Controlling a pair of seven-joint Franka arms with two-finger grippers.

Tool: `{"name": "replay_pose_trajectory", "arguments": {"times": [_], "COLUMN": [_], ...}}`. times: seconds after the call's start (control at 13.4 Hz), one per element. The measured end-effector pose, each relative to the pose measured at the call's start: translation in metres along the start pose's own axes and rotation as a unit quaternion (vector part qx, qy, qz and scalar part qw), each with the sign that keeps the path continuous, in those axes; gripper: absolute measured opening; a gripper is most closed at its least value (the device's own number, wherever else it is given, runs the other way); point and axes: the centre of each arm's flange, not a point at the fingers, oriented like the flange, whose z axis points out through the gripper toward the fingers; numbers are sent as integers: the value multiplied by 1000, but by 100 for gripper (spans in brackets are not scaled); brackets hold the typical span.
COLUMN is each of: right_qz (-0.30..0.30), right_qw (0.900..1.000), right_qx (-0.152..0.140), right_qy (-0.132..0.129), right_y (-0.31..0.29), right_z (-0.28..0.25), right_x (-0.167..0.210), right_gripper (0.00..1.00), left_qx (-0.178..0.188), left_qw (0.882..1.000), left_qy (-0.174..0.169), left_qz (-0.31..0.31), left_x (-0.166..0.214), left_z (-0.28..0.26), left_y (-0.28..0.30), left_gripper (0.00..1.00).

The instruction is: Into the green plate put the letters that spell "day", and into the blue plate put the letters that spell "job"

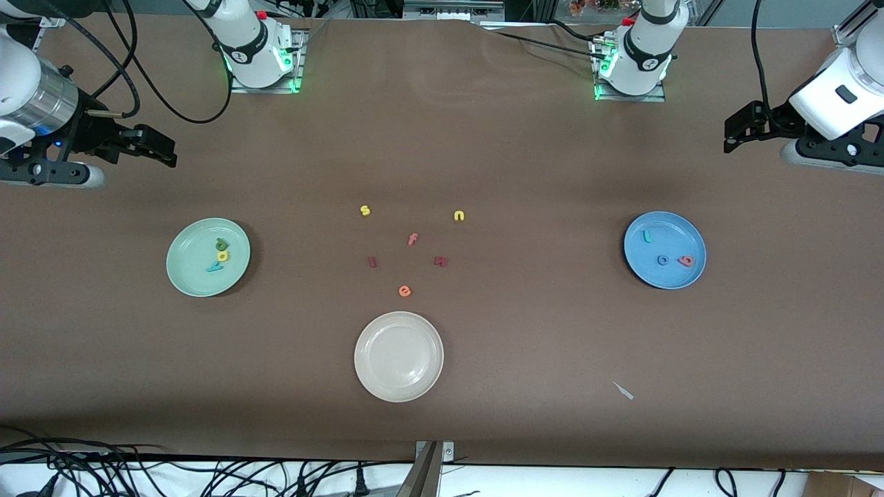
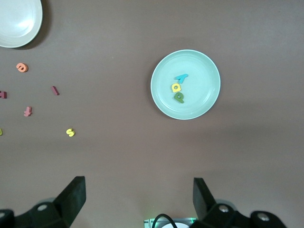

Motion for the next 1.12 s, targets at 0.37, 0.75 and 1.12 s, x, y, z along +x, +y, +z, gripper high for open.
{"name": "replay_pose_trajectory", "arguments": {"times": [0.37, 0.75, 1.12], "right_qz": [0, 0, 0], "right_qw": [1000, 1000, 1000], "right_qx": [0, 0, 0], "right_qy": [0, 0, 0], "right_y": [0, 0, 0], "right_z": [0, 0, 0], "right_x": [0, 0, 0], "right_gripper": [100, 100, 100], "left_qx": [-1, -2, -2], "left_qw": [1000, 1000, 1000], "left_qy": [-8, -10, -12], "left_qz": [-17, -18, -18], "left_x": [-1, -1, -2], "left_z": [3, 3, 4], "left_y": [-9, -11, -10], "left_gripper": [100, 100, 100]}}
